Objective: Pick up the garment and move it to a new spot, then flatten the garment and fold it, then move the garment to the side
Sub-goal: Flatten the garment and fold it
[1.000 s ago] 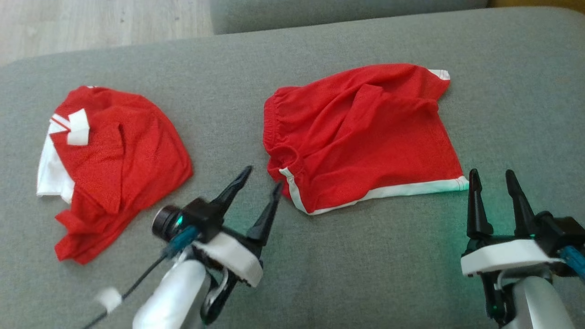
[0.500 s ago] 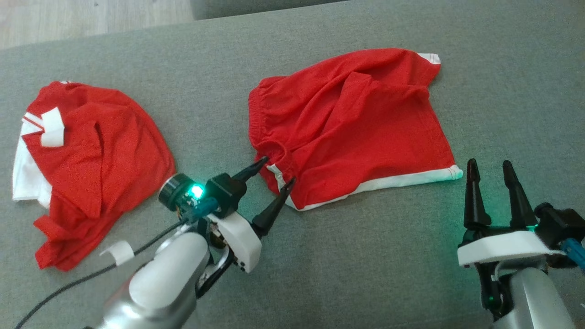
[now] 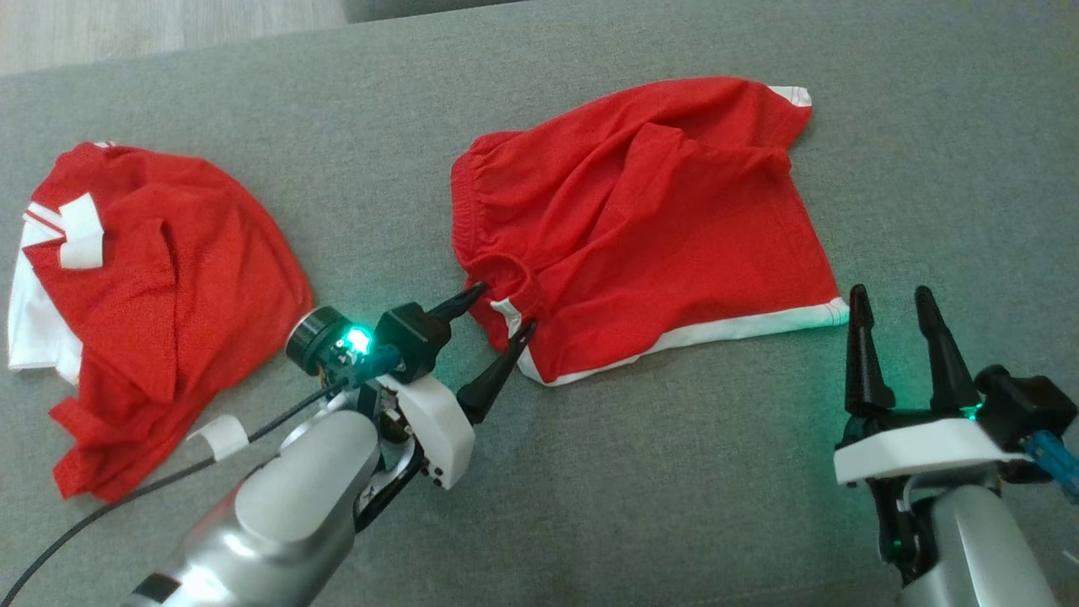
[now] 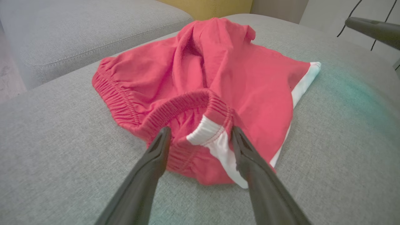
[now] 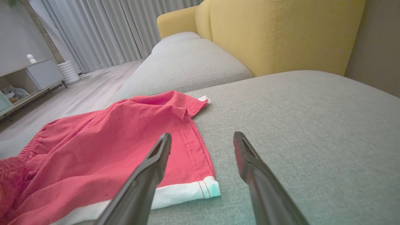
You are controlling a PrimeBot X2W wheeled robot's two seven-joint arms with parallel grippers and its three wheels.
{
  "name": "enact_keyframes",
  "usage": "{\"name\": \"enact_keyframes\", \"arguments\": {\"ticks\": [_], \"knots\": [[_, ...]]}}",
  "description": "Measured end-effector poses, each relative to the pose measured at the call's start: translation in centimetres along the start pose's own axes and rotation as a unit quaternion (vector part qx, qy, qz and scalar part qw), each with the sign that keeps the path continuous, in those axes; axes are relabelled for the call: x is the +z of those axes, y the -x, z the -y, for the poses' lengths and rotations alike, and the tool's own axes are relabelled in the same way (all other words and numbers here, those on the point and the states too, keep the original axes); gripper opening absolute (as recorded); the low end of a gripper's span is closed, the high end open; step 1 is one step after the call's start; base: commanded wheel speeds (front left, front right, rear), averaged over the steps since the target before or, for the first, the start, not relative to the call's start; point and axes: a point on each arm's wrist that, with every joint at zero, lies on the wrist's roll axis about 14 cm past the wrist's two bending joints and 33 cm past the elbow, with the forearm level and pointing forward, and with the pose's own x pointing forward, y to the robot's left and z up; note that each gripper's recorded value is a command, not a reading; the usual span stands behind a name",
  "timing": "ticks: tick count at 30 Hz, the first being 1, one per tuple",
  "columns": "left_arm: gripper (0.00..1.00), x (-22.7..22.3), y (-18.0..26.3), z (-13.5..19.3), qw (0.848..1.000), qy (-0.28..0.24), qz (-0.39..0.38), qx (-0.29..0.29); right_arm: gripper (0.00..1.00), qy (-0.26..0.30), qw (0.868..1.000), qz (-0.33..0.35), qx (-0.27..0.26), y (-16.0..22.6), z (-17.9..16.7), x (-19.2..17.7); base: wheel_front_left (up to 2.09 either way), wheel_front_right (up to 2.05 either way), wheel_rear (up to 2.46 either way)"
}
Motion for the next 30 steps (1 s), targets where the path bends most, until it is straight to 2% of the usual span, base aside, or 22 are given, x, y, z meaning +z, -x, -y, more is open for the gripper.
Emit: {"name": "enact_keyframes", "arguments": {"ticks": [2,3,4,5,7,16,24,30], "knots": [[1.0,-0.2,-0.1,0.1,1.0,0.001,-0.001,-0.002,1.0,0.0,1.0,-0.001,0.003,-0.1,-0.2,-0.1,0.0,0.0,0.0],[0.91,-0.3,-0.1,0.1,1.0,0.001,-0.004,-0.003,1.0,0.001,1.0,-0.002,0.004,-0.1,-0.3,-0.1,0.0,0.0,0.0],[0.43,-0.3,-0.1,0.1,1.0,0.001,-0.004,-0.003,1.0,0.001,1.0,-0.002,0.004,-0.1,-0.3,-0.1,0.0,0.0,0.0],[0.04,-0.4,-0.2,0.1,1.0,0.002,-0.005,-0.004,1.0,0.003,1.0,-0.003,0.005,-0.1,-0.3,-0.2,0.0,0.0,0.0],[0.0,-0.4,-0.2,0.1,1.0,0.002,-0.006,-0.006,1.0,0.007,1.0,-0.005,0.007,-0.1,-0.4,-0.3,0.0,0.0,0.0],[0.0,1.0,0.2,-0.4,1.0,0.002,0.029,0.003,1.0,0.021,0.999,-0.039,0.008,0.1,-0.3,-2.0,0.0,0.0,0.0],[0.0,2.2,1.5,-1.3,0.998,0.004,0.056,0.035,1.0,0.028,0.997,-0.066,0.013,-0.1,-0.6,-3.1,0.0,0.0,0.0],[0.0,0.7,3.4,-1.1,0.997,0.028,0.051,0.056,1.0,0.028,0.997,-0.066,0.024,-0.3,-1.4,-3.0,0.0,0.0,0.0]]}}
